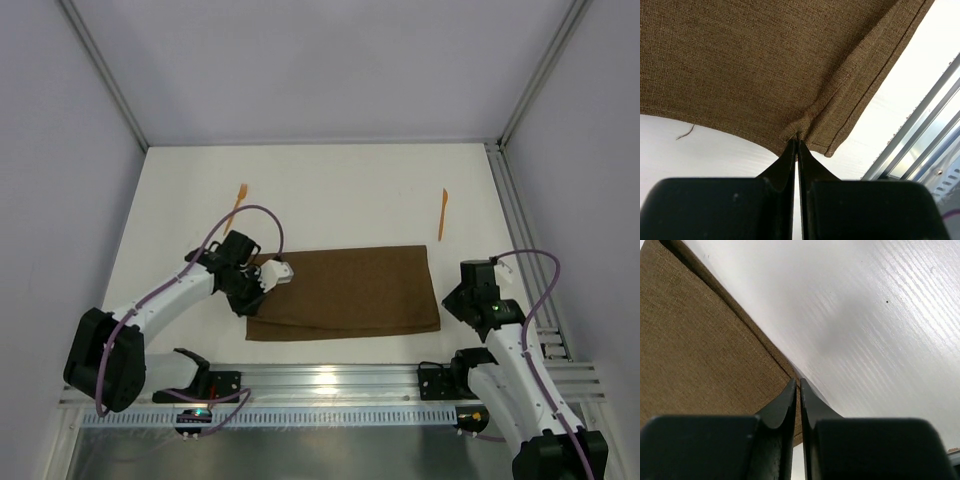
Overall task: Fold the napkin into a case and place the utensils inside
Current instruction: Fold and flatten the napkin at the center of the board, then move the rectangle-folded napkin to the center of the board.
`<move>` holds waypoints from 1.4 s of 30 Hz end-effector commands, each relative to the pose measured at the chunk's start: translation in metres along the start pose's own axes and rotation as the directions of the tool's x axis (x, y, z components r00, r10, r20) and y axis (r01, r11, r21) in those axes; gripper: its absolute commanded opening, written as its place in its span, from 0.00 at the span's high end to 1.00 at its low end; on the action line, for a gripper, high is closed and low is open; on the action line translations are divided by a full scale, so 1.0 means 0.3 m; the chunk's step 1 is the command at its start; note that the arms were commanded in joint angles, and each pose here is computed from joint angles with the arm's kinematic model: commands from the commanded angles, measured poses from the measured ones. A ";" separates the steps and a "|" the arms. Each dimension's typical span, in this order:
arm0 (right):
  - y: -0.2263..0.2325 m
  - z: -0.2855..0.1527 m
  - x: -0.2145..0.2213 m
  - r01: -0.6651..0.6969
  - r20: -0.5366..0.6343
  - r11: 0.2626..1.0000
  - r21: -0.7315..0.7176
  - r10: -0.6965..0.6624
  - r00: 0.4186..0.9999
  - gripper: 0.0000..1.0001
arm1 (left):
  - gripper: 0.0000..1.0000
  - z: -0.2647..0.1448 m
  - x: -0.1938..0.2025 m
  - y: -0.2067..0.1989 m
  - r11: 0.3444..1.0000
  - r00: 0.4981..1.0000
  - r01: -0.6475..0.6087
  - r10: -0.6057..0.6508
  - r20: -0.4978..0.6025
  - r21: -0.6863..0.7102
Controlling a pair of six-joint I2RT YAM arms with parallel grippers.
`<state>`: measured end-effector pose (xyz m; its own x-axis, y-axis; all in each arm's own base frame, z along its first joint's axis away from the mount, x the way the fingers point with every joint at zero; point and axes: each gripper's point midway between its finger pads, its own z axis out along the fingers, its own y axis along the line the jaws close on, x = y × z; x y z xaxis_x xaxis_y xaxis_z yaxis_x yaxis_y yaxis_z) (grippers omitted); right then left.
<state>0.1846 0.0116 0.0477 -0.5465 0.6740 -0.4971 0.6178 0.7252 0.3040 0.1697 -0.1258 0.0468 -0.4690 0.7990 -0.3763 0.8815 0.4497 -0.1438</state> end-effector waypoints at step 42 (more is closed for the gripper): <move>0.297 0.228 -0.032 0.204 -0.122 0.970 -0.134 -0.221 0.968 0.68 | 0.57 0.067 -0.162 0.339 0.956 0.983 0.169 -0.181 -0.028 -0.240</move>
<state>0.2574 0.0522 0.0179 -0.7624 0.5055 -0.4039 0.4392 0.8627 0.2507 0.2269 -0.1374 0.0472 -0.5310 0.7890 -0.3090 0.8474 0.4952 -0.1917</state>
